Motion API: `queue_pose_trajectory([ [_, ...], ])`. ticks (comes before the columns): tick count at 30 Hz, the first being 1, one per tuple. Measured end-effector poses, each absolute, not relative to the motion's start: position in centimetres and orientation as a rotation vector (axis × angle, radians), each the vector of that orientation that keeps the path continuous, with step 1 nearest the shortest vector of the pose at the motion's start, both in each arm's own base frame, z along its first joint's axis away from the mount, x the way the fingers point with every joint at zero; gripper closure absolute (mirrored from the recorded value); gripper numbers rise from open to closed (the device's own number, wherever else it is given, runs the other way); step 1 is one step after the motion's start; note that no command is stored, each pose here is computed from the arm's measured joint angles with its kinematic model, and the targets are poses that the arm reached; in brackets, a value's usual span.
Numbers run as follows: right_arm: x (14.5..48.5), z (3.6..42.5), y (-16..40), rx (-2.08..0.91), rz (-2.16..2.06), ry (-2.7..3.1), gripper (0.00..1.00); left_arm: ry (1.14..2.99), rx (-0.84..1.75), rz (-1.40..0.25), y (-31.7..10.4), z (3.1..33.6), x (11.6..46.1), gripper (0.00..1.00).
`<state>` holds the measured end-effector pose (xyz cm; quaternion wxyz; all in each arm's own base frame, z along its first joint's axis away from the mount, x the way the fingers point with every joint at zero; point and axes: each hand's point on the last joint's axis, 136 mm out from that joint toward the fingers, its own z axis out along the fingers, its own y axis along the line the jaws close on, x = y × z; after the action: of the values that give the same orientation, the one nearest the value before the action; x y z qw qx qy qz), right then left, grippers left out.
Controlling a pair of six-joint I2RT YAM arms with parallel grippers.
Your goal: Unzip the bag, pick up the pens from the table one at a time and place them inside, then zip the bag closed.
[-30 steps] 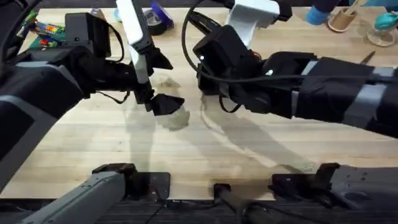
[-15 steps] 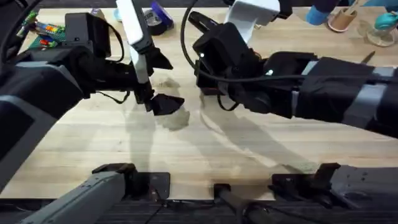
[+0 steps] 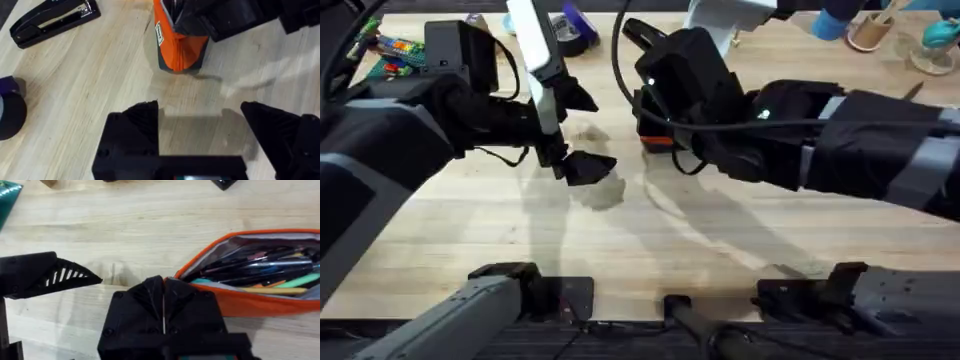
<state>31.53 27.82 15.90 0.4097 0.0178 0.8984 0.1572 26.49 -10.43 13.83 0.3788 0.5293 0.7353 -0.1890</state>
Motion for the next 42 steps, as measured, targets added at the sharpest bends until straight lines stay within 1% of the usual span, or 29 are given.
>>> queue_pose_trajectory([
  [35, 31.87, 16.02, 27.51, 0.039, 0.385, 2.257, 0.970, 1.872, 1.353, -0.477, -10.42, 13.90, 26.63, 0.008],
  [42, 31.87, 16.02, 27.51, 0.039, 0.385, 2.257, 0.970, 1.851, 1.349, -0.499, -10.74, 14.20, 26.57, 0.007],
])
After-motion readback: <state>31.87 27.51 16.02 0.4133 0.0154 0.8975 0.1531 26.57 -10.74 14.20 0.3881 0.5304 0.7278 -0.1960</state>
